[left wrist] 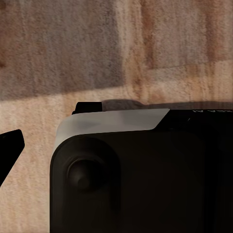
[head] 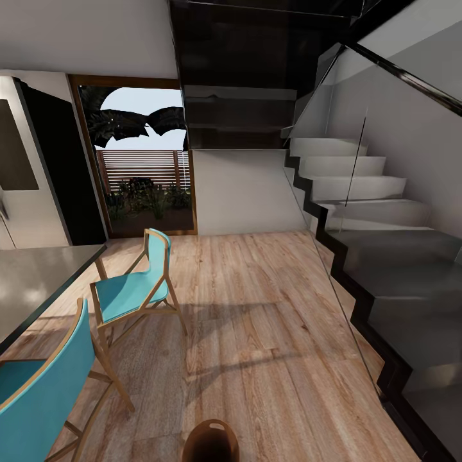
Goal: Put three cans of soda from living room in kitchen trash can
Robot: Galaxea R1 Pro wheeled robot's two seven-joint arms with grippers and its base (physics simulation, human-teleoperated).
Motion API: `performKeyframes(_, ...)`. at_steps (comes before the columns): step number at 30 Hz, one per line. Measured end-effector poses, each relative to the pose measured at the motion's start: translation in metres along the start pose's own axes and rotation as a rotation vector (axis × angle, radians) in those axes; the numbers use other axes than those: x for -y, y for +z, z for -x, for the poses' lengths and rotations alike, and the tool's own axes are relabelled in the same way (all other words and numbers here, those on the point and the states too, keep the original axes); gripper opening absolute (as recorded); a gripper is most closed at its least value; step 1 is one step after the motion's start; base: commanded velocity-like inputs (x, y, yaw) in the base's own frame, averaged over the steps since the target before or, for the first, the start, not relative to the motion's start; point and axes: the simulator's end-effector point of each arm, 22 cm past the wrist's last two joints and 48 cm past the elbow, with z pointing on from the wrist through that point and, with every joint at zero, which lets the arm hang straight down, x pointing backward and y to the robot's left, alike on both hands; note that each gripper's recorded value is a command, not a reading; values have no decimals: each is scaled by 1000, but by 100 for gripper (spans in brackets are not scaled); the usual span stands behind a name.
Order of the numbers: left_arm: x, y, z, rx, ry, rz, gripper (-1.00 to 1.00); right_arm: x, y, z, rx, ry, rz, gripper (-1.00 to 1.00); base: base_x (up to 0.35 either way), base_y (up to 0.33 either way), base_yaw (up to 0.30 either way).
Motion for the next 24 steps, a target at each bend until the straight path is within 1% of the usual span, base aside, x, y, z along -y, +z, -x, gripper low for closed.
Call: performKeyframes(24,0,0,0,0,0,0,100,0,0,0,0,0,0,100,0,0,0)
